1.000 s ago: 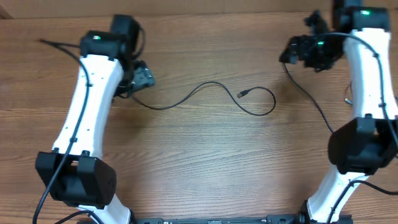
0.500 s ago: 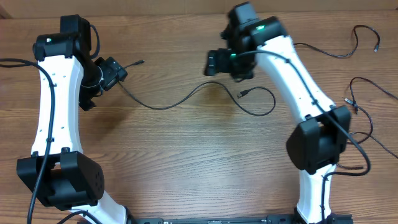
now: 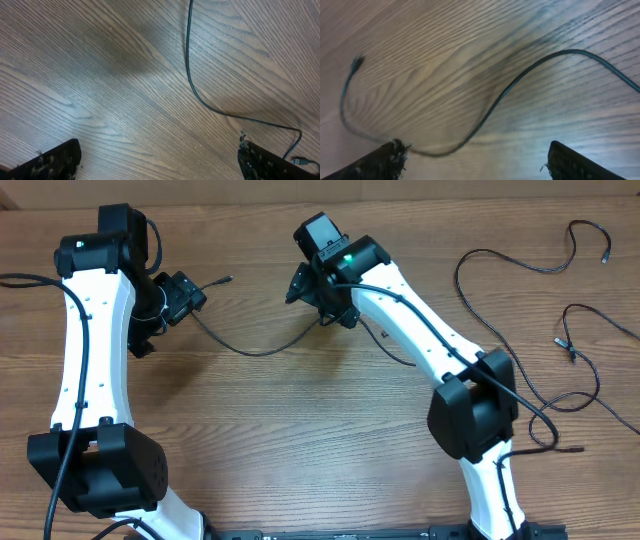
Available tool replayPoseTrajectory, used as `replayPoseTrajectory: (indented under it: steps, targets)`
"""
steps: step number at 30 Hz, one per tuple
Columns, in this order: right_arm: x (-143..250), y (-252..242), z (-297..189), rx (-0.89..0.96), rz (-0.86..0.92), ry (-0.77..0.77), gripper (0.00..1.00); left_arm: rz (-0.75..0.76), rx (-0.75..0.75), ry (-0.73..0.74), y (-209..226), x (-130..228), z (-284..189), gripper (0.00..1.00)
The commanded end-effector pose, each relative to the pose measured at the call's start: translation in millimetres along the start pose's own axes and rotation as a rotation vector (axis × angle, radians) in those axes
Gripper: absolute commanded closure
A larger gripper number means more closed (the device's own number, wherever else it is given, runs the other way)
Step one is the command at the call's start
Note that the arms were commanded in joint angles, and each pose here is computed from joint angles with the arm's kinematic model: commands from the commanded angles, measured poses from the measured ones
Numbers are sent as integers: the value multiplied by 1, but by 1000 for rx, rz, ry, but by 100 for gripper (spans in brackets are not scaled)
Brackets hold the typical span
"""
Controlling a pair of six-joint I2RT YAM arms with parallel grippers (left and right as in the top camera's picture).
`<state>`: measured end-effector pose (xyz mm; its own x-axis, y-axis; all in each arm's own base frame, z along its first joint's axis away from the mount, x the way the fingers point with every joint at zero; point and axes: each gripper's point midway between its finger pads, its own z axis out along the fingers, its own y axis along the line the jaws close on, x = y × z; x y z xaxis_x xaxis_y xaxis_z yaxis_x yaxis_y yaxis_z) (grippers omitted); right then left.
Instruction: Untangle cables
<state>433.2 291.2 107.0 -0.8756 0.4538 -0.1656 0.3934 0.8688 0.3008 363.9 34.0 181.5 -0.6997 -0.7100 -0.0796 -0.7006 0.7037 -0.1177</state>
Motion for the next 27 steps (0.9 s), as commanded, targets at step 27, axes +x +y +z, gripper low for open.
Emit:
replayPoseTrajectory:
  steps: [27]
  targets:
    - [2,-14,73,99,190,-39,25,23,0,13,2,6,-3,0]
